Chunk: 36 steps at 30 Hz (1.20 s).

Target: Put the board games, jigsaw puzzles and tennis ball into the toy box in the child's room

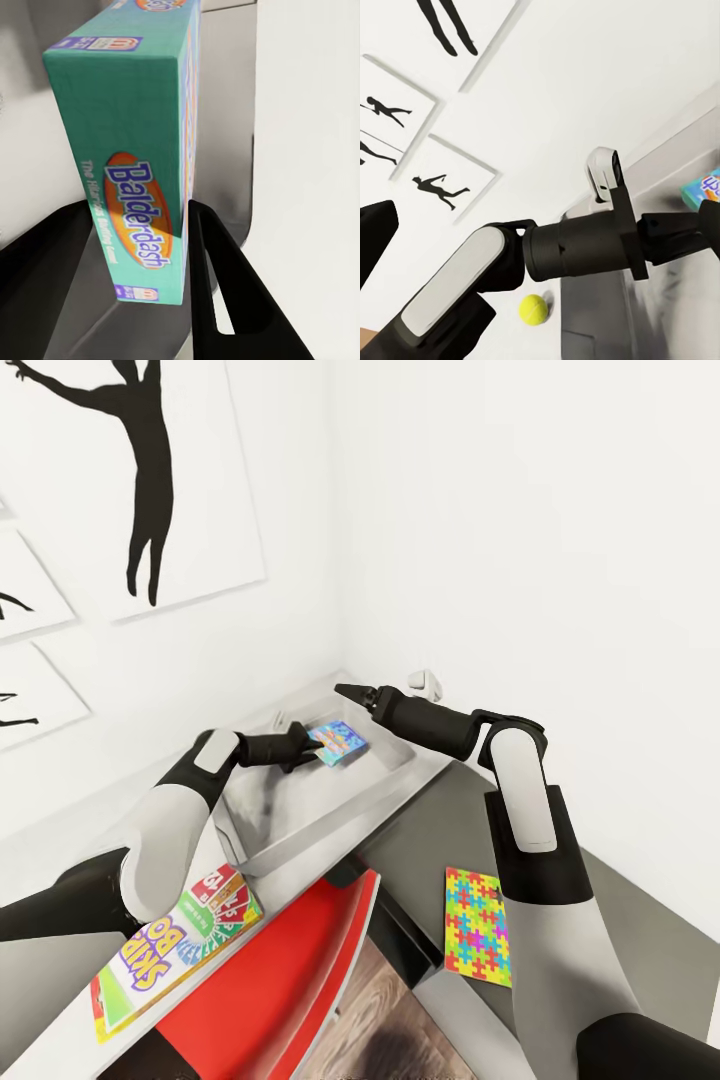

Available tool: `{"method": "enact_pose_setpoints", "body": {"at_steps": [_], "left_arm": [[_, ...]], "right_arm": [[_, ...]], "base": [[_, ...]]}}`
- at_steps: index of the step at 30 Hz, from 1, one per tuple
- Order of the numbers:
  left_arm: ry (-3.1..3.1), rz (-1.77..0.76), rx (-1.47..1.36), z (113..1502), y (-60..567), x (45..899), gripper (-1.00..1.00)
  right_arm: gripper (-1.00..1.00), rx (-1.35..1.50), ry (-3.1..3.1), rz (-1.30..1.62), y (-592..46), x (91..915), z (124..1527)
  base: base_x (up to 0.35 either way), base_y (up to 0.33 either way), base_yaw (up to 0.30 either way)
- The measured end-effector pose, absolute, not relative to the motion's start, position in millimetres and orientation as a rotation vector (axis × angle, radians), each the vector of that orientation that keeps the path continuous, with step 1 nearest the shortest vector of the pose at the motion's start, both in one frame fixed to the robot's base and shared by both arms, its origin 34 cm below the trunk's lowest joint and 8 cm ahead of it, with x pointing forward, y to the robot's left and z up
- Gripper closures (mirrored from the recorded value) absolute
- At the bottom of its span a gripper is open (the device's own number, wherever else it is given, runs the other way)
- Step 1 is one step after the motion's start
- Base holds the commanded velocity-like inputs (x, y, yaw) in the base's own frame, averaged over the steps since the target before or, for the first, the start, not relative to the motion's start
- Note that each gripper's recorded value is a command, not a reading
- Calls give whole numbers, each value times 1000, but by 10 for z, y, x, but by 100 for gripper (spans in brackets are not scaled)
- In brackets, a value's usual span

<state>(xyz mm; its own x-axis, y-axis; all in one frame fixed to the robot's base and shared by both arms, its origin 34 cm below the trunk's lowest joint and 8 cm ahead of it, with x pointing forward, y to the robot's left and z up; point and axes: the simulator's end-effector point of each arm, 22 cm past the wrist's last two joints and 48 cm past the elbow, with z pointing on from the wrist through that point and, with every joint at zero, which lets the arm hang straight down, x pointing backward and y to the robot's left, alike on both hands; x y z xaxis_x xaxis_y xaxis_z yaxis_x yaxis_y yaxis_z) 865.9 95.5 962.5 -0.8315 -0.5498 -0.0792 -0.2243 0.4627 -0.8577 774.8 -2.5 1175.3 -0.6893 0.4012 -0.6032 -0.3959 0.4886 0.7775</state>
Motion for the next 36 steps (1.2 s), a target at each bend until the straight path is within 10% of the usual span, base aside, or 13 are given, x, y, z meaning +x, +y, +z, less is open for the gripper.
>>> {"method": "enact_pose_setpoints", "body": {"at_steps": [30, 31, 36], "left_arm": [[2366, -1369, -682, 9363, 888, 8660, 100], [2367, -1369, -683, 9351, 889, 8659, -100], [2372, -1371, -690, 9294, 888, 8655, -100]], "right_arm": [[-100, 34, 1985, 1294, -17, 7822, 11439], [-100, 35, 1986, 1294, -18, 7824, 11428], [-100, 41, 1993, 1295, -17, 7836, 11376]], "base": [[0, 0, 0], [0, 0, 0], [0, 0, 0]]}}
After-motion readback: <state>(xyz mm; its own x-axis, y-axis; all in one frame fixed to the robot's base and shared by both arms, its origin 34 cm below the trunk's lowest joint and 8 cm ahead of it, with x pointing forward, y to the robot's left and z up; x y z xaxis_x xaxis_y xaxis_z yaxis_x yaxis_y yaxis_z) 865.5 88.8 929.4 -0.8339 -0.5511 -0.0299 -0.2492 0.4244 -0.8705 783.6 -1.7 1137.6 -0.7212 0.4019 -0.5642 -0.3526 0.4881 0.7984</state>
